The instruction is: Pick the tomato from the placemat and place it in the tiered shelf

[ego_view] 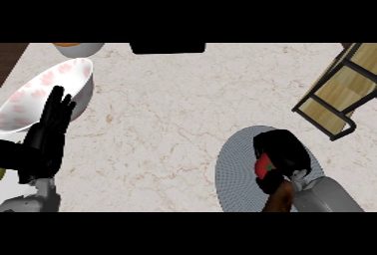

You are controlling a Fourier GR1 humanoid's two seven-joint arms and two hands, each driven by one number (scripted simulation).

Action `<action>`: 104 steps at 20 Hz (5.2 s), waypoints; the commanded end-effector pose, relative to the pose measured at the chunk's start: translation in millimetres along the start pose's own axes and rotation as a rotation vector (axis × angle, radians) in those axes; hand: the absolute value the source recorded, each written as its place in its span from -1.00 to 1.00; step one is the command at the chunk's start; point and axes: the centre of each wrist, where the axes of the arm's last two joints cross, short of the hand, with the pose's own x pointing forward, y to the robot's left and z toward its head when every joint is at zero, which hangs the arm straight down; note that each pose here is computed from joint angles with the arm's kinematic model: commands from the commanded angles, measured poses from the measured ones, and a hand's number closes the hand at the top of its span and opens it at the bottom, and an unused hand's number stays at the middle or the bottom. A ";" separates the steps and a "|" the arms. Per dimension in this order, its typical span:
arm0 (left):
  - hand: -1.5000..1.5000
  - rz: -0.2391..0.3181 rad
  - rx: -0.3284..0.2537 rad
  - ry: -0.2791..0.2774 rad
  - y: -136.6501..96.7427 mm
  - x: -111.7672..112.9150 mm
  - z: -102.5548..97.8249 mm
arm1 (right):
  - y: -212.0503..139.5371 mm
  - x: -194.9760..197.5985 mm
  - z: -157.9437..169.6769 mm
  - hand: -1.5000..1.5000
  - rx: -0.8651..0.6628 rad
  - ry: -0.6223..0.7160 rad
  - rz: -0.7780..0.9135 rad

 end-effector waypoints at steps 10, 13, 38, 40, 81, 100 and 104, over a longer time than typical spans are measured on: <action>0.00 -0.020 0.078 0.025 20.0 -9.4 15.4 | -78.3 -169.4 86.4 1.00 -0.071 -0.550 -0.214; 0.00 -0.018 0.059 0.012 16.2 -5.3 15.3 | -120.1 -213.1 107.2 1.00 -0.192 -0.588 -0.346; 0.00 0.010 -0.065 -0.024 -11.6 -8.7 0.9 | -208.9 -332.8 139.0 1.00 -0.526 -0.322 -0.604; 0.00 -0.008 -0.067 -0.034 5.7 8.3 -11.9 | -194.7 -331.8 121.7 1.00 -0.521 -0.320 -0.610; 0.00 0.011 -0.070 -0.033 -12.6 12.1 -14.1 | -234.1 -313.0 57.2 -1.00 -0.602 -0.365 -1.044; 0.00 0.021 -0.066 -0.042 -13.1 14.8 -4.3 | -222.9 -376.9 174.6 -1.00 -0.628 -0.214 -1.136; 0.00 0.009 -0.066 -0.037 -13.7 5.7 0.3 | -228.8 -376.6 178.9 -1.00 -0.645 -0.241 -1.148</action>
